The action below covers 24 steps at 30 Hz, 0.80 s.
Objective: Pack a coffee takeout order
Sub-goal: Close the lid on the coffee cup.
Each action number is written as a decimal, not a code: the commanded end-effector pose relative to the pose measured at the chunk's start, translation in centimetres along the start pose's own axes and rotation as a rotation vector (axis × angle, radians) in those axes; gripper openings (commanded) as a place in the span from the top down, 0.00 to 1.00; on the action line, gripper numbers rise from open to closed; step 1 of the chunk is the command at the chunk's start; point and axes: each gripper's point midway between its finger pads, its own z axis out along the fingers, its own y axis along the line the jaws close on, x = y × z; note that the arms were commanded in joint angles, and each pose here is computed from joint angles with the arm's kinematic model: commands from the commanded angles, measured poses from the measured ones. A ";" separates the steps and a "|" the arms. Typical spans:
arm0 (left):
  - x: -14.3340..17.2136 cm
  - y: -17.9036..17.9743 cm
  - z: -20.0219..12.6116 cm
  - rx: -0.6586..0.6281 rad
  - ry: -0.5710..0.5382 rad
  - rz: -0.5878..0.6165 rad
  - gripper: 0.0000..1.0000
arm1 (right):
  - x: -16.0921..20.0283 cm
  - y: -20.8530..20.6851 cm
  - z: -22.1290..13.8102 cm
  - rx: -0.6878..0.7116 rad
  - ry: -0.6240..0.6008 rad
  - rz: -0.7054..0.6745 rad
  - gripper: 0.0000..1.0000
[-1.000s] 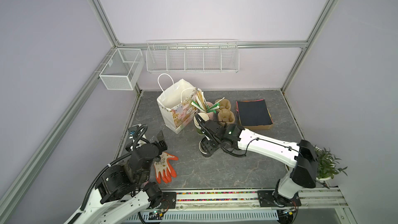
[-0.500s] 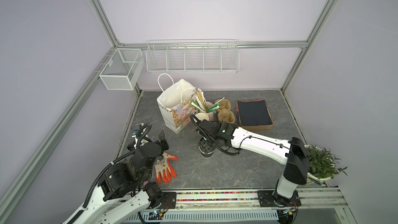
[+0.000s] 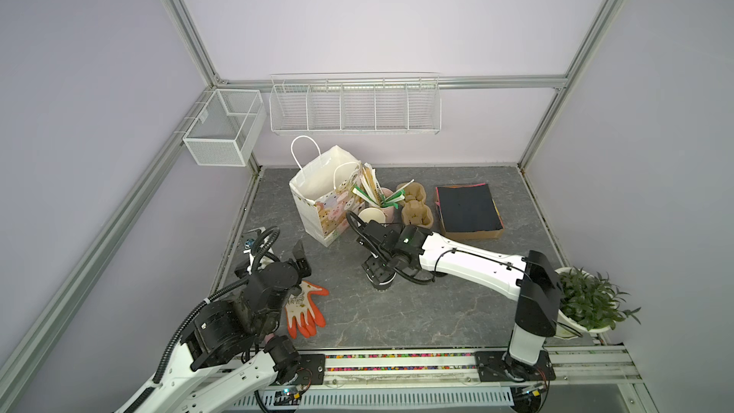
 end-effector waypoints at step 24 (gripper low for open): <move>0.9 0.5 0.2 -0.028 0.023 0.039 0.00 | -0.3 0.4 -2.0 -0.019 -0.024 0.002 0.21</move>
